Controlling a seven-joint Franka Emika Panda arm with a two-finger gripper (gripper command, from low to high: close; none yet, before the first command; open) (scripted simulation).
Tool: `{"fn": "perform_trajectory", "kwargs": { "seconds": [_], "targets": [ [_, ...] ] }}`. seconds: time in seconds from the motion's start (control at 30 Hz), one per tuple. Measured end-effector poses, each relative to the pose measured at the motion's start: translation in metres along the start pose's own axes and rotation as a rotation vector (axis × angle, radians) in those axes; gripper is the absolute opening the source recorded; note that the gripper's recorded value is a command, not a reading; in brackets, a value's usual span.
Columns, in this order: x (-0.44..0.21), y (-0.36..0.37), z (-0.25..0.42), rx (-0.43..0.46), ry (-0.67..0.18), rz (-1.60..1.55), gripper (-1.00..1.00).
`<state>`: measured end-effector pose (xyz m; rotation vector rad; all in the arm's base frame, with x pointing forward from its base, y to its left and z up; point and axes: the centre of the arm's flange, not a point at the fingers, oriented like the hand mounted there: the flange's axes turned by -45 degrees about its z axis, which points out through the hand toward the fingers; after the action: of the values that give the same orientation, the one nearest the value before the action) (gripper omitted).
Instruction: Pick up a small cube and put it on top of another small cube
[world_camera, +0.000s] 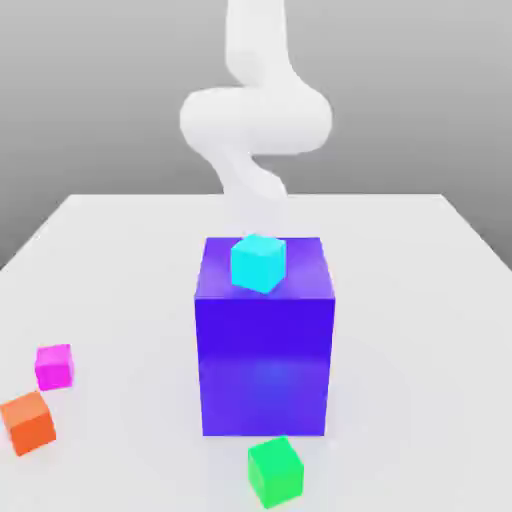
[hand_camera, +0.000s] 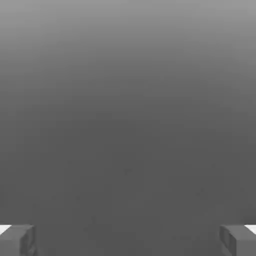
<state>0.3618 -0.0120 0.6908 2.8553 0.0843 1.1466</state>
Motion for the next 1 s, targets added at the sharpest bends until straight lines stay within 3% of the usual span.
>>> {"fn": "perform_trajectory", "kwargs": {
  "seconds": [0.23, 0.5, 0.73, 1.0],
  "targets": [
    [-0.018, 0.037, 0.069, -0.072, -0.122, -0.252, 0.0],
    [-0.055, 0.087, 0.139, -0.084, -0.278, -0.52, 0.0],
    [-0.101, 0.132, 0.19, -0.035, -0.411, -0.741, 0.0],
    [-0.167, 0.181, 0.235, 0.082, -0.535, -0.977, 0.0]
  ]
}}
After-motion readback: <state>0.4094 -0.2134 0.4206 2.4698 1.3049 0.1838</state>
